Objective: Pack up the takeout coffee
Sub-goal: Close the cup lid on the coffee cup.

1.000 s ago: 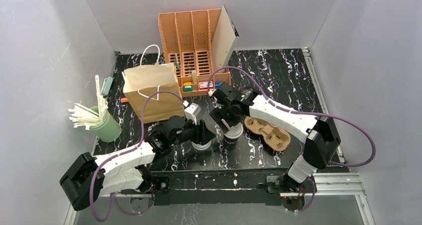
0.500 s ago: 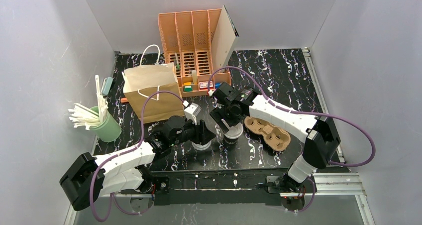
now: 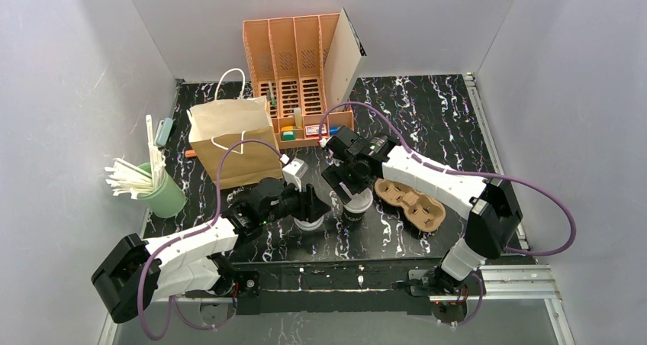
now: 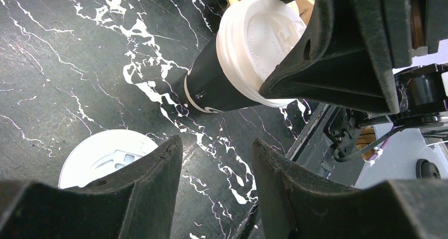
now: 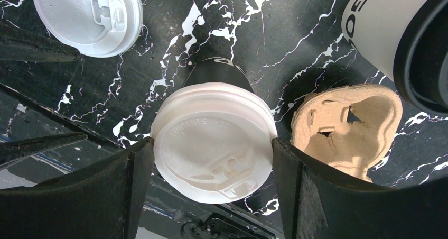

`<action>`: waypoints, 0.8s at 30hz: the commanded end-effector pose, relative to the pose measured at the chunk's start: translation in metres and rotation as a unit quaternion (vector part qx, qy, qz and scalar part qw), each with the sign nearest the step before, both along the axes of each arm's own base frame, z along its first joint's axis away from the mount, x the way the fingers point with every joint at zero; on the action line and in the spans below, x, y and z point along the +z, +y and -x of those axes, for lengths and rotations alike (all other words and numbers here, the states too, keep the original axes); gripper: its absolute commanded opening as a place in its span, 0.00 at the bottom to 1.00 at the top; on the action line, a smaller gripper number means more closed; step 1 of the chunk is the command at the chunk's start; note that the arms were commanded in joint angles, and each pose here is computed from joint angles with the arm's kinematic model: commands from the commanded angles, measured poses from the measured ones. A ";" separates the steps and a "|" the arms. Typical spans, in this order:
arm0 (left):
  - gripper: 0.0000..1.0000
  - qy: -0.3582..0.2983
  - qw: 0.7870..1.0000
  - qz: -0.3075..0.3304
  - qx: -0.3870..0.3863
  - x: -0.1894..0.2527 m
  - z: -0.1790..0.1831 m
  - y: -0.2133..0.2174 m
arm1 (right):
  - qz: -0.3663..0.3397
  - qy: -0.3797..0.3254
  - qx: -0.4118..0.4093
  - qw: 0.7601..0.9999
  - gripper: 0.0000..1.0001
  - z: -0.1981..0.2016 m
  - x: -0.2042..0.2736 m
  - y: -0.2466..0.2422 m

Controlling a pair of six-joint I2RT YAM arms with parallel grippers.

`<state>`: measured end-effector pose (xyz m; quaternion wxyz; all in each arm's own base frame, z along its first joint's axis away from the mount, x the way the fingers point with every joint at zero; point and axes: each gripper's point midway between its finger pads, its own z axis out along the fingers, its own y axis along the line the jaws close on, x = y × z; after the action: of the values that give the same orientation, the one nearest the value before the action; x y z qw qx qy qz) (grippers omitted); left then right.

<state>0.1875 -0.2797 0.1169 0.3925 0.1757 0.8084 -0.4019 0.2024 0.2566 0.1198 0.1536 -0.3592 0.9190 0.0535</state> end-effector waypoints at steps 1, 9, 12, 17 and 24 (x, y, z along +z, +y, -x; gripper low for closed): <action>0.49 -0.013 1.000 0.002 0.005 0.003 -0.002 0.003 | 0.104 0.100 -0.007 0.989 0.83 0.041 -0.056 -0.035; 0.48 -0.022 1.000 0.001 0.004 0.013 -0.004 0.002 | 0.051 0.033 -0.013 0.998 0.91 0.011 -0.012 -0.008; 0.49 -0.027 1.000 0.001 0.006 0.017 -0.005 0.003 | 0.036 0.013 -0.012 0.999 0.98 0.002 0.003 -0.001; 0.49 -0.031 1.000 0.002 0.007 0.022 -0.005 0.004 | 0.012 -0.015 -0.015 1.000 0.98 -0.009 0.024 0.008; 0.49 -0.033 0.999 0.003 0.008 0.025 -0.006 0.004 | -0.039 -0.052 -0.015 0.998 0.98 -0.020 0.057 0.022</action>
<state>0.1872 -0.2742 0.1208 0.3994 0.1807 0.8091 -0.3913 0.2143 0.2679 0.1407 0.1659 -0.3508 0.9208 0.0393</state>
